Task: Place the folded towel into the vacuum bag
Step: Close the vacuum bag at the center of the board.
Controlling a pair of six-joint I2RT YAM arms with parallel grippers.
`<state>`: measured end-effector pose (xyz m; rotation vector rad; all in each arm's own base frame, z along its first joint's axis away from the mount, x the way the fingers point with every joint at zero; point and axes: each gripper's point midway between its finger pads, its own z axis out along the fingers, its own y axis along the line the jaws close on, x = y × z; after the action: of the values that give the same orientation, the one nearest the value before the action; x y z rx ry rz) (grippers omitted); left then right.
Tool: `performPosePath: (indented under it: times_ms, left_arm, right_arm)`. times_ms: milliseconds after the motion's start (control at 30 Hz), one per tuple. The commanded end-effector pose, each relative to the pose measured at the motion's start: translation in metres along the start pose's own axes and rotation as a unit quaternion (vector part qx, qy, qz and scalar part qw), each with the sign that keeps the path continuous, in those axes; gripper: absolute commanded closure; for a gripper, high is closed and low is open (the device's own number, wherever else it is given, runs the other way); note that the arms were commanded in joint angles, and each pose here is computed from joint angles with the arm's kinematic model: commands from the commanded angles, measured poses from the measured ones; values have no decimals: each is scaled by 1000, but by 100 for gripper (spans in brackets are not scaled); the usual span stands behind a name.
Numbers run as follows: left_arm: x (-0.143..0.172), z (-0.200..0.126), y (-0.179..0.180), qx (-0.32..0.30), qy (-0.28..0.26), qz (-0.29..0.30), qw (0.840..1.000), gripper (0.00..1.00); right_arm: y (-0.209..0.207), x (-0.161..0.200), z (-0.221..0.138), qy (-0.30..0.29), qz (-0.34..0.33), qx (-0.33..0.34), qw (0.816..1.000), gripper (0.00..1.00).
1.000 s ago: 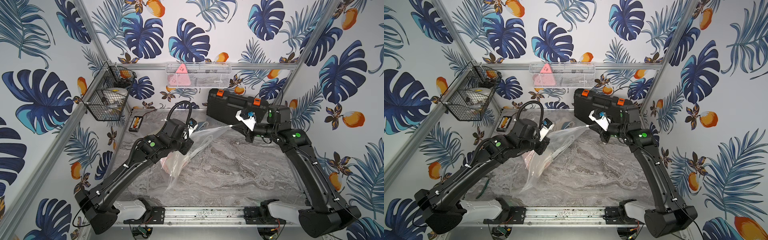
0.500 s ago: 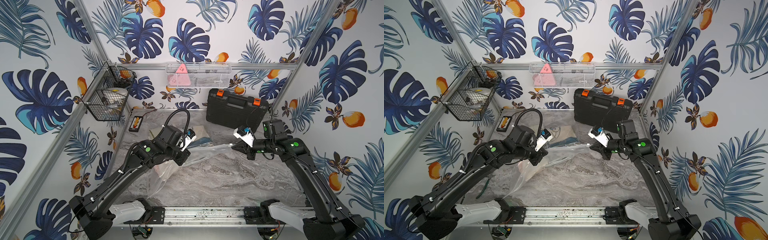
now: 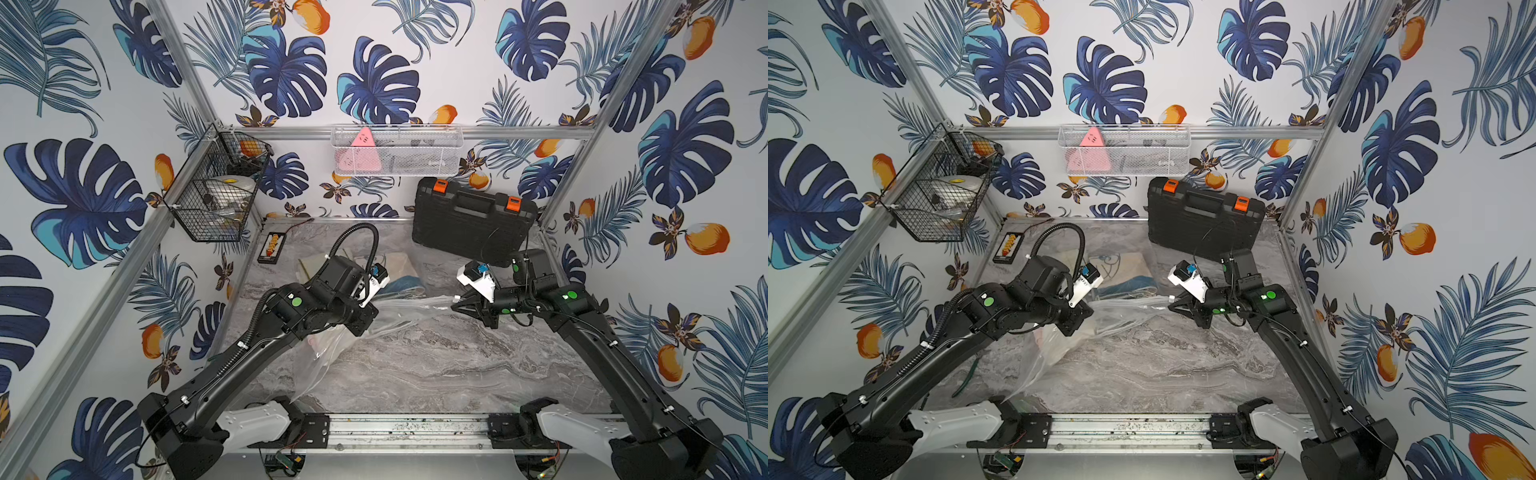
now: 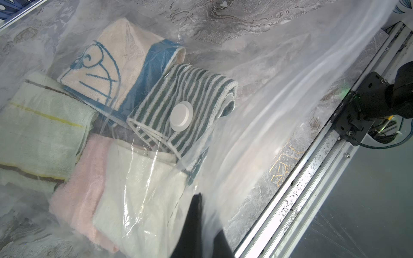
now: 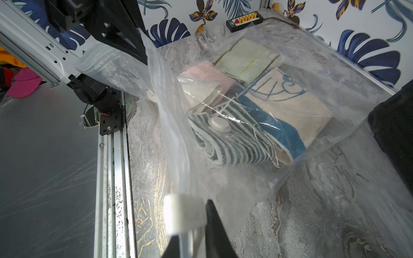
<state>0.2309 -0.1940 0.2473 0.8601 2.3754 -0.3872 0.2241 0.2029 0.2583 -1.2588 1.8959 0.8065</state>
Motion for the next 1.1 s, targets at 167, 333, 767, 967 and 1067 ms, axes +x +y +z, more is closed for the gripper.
performPosePath:
  times_ms: [167,333,767,967,1067]
  left_arm:
    - [10,2,5,-11,20,1,1000,100]
    - [9,3,4,-10,20,1,1000,100]
    - [7,-2,6,-16,17,-4,1000,100]
    - [-28,-38,-28,73,-33,13,997,51]
    - [-58,-48,-55,135,-92,31,986,40]
  right_arm:
    - [1,-4,-13,0,-14,33,999,74]
    - [3,-10,-19,-10,-18,43,999,76]
    - [14,-19,-22,-21,-21,12,999,100]
    - [19,-21,-25,-20,-21,4,1000,100]
    - [25,-23,-27,-25,-23,-3,999,100]
